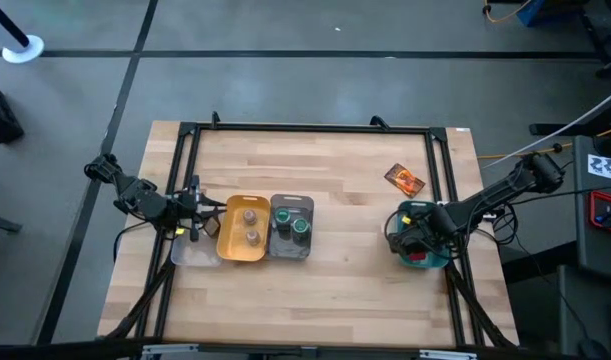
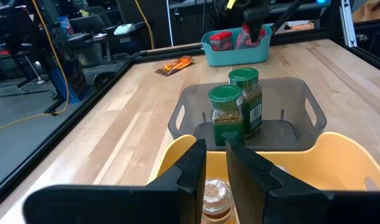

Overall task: Sort spices by type
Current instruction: Put the red spice can into the green bin, then put the orange spice bag into the transparent bin

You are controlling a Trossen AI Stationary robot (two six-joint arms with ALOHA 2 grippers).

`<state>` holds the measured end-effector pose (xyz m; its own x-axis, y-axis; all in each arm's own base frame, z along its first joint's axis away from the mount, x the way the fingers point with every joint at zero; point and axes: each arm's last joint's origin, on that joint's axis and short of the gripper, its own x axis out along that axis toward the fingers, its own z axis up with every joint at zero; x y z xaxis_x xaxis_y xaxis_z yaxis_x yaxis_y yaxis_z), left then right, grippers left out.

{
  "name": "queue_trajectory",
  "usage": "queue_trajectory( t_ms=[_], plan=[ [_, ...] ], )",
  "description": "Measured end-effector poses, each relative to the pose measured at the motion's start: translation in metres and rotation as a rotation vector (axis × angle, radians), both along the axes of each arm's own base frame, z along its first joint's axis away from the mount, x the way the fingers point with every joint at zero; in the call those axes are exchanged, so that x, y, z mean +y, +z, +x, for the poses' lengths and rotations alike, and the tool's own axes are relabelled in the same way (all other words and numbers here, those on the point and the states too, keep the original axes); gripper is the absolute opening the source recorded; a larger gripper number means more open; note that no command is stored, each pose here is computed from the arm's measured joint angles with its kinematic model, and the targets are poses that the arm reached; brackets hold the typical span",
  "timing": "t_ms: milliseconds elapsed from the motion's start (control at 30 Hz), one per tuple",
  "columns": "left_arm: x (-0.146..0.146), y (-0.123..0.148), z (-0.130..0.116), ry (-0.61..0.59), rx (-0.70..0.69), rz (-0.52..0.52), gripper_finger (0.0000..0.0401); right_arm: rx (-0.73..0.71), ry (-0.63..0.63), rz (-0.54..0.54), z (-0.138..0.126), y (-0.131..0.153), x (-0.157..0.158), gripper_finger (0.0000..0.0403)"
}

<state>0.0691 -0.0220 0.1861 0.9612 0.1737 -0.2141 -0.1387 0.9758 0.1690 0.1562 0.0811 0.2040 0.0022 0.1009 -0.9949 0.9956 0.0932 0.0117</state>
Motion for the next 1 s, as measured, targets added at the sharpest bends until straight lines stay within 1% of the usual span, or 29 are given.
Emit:
queue_trajectory(
  t_ms=[233,500,600,767,867,1000],
  plan=[
    [0.000,0.000,0.000,0.000,0.000,0.000,0.0056,-0.011,0.063,0.001,0.000,-0.001,0.000,0.0258],
    [0.000,0.000,0.000,0.000,0.000,0.000,0.0056,-0.022,0.063,-0.022,0.001,-0.001,-0.001,0.0262],
    [0.000,0.000,0.000,0.000,0.000,0.000,0.0056,-0.038,0.063,-0.015,-0.001,0.002,-0.001,0.0262],
    [0.000,0.000,0.000,0.000,0.000,0.000,0.0056,-0.056,0.061,-0.010,-0.009,0.024,-0.005,0.0263],
    [0.000,0.000,0.000,0.000,0.000,0.000,0.0056,-0.073,0.058,-0.034,-0.014,0.043,-0.009,0.0263],
    [0.000,0.000,0.000,0.000,0.000,0.000,0.0056,-0.142,0.051,-0.068,-0.016,0.066,-0.012,0.0263]
  ],
)
